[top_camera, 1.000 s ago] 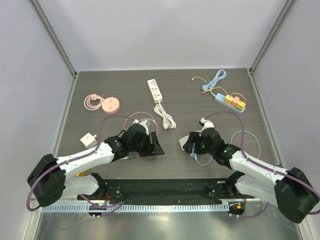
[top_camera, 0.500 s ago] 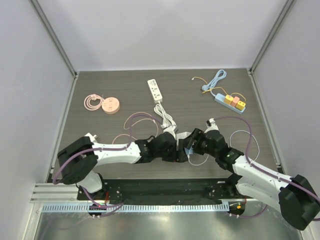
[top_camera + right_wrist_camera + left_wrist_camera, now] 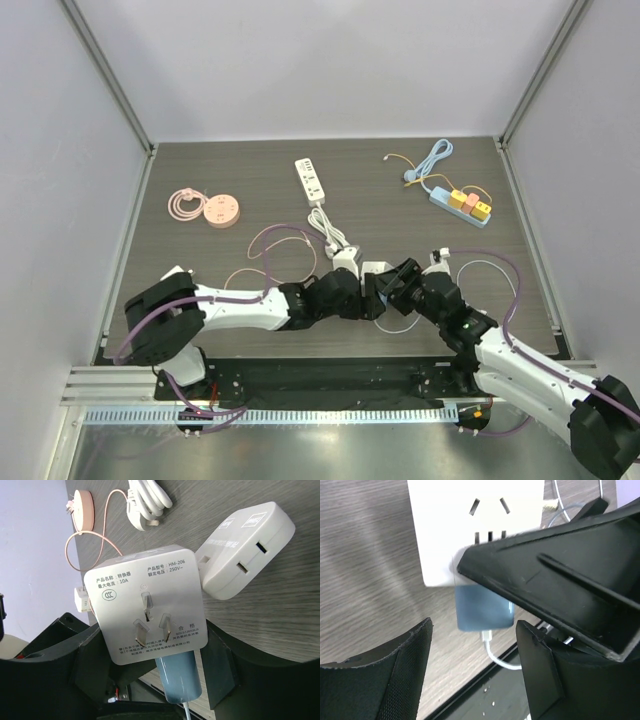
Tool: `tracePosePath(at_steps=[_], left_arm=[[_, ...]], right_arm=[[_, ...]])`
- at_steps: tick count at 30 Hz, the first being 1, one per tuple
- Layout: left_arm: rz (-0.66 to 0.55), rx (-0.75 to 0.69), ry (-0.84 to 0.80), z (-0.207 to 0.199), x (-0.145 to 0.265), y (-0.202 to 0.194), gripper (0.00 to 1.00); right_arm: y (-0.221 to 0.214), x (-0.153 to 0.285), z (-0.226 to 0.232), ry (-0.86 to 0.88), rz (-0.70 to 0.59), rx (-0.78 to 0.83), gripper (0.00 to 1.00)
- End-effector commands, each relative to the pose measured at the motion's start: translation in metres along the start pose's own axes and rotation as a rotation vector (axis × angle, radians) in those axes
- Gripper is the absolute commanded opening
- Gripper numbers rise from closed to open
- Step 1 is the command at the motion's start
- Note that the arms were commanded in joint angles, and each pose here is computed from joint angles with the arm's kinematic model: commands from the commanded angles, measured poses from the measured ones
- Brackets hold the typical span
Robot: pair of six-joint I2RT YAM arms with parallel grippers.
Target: Pull the plug off the socket
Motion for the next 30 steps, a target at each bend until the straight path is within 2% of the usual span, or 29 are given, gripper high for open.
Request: tracePosePath(at_steps=[1,8,15,17,18,21,24,27,28,30], left_arm=[[-0.121,0.017,-0.052,-0.0155,-0.005,0.0137,0.68],[-0.22,-0.008,-0.064,-0.0153,-0.0072,0.0222,0.68],[-0.21,-0.015,-0.083,-0.0153,-0.0126,0.0184,0.64],[-0.212,-0.024,-0.079,-0.0143,-0.0135,0.0188,0.6],[-0.218,-0.026,-0.076,-0.0148,-0.0128,0.0203,0.54],[-0.225,-0.052,-0.063,-0.0136,-0.0126,0.0212,0.46],[-0.222,-0.083,-0.044,-0.0124,-0.0116,0.0225,0.22],[-0.196,-0.106,-0.032,-0.0106,-0.0123,0.0197,0.08],[-0.187,-0.111,-0.032,-0.0097,-0.0126,0.018,0.0],[-0.173,-0.122,-0.036,-0.008,-0.0128,0.0145,0.0]], right_arm=[[0.0086,0.0017,0.0224,0.116,-0.057,-0.106,0.01],[0.0067,0.0032,0.0211,0.142,-0.052,-0.206,0.01],[0.0074,0.0066,0.023,0.166,-0.055,-0.274,0.01],[0.0072,0.0068,0.0244,0.164,-0.047,-0.279,0.01],[0.0065,0.0067,0.025,0.168,-0.04,-0.281,0.01],[0.0054,0.0066,0.0251,0.176,-0.03,-0.302,0.01],[0.0056,0.0069,0.0242,0.177,-0.035,-0.306,0.01],[0.0074,0.0072,0.0246,0.175,-0.05,-0.287,0.01],[0.0086,0.0069,0.0249,0.165,-0.058,-0.28,0.01],[0.0109,0.0061,0.0228,0.149,-0.082,-0.255,0.01]])
Point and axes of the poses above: each gripper's point midway between its finger pads, its own x axis back along the fingers, its own z axis along the line the jaws close on, y = z × x, the point moved 7 cm from there along x, back along the fingers
